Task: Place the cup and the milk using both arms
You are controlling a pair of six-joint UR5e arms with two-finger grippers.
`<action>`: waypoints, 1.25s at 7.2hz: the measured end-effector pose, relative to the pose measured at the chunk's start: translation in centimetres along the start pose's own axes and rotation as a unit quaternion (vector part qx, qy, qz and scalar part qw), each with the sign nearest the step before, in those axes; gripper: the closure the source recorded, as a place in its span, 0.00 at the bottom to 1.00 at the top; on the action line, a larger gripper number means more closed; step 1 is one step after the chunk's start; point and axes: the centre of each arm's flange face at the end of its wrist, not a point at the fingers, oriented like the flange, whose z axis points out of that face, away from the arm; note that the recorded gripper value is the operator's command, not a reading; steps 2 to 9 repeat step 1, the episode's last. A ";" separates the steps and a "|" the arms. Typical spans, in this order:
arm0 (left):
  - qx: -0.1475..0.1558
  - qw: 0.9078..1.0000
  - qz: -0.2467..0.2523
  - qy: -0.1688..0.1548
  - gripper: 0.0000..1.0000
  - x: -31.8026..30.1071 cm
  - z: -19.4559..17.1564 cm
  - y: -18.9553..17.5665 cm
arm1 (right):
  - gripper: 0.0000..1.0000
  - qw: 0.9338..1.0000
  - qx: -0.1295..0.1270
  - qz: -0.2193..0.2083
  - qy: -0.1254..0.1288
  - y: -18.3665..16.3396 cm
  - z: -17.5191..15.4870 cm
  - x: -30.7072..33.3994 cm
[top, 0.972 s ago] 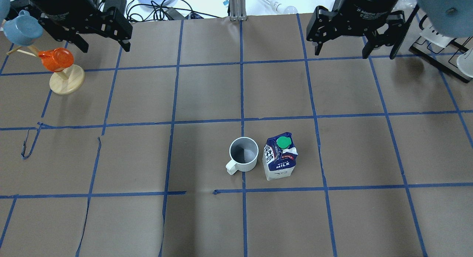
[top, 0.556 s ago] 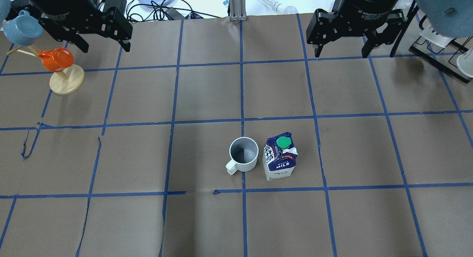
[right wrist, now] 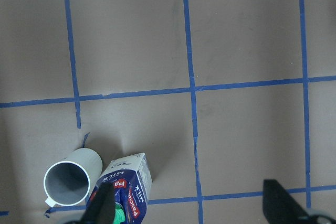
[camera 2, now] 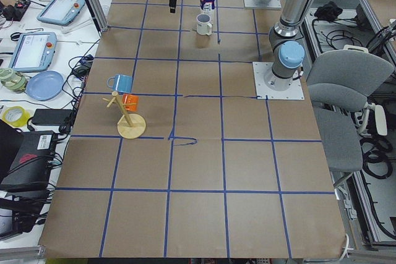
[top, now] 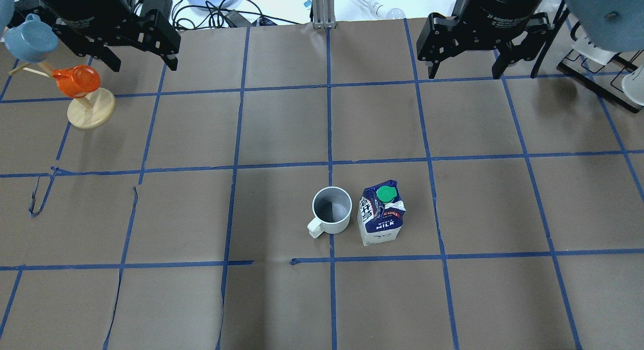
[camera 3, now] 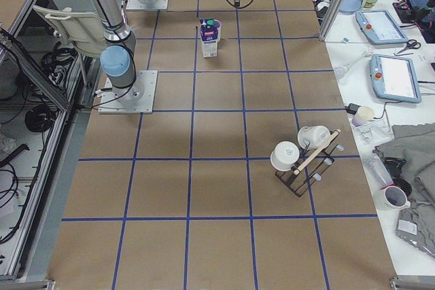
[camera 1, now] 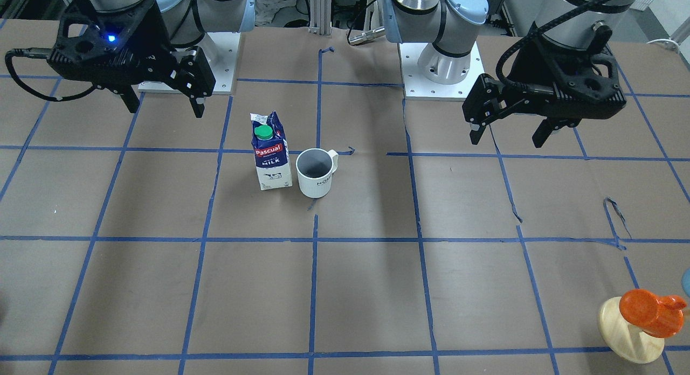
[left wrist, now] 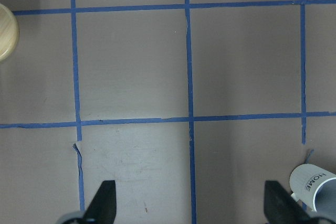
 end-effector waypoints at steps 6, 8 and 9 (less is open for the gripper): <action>0.000 1.000 0.000 0.000 0.00 0.0 0.0 0.0 | 0.00 1.000 0.001 0.001 0.000 0.0 0.0 -0.1; 0.000 1.000 0.000 0.000 0.00 0.0 0.0 0.0 | 0.00 1.000 0.001 0.001 0.000 0.0 0.0 -0.1; 0.000 1.000 0.000 0.000 0.00 0.0 0.0 0.0 | 0.00 1.000 0.001 0.001 0.000 0.0 0.0 -0.1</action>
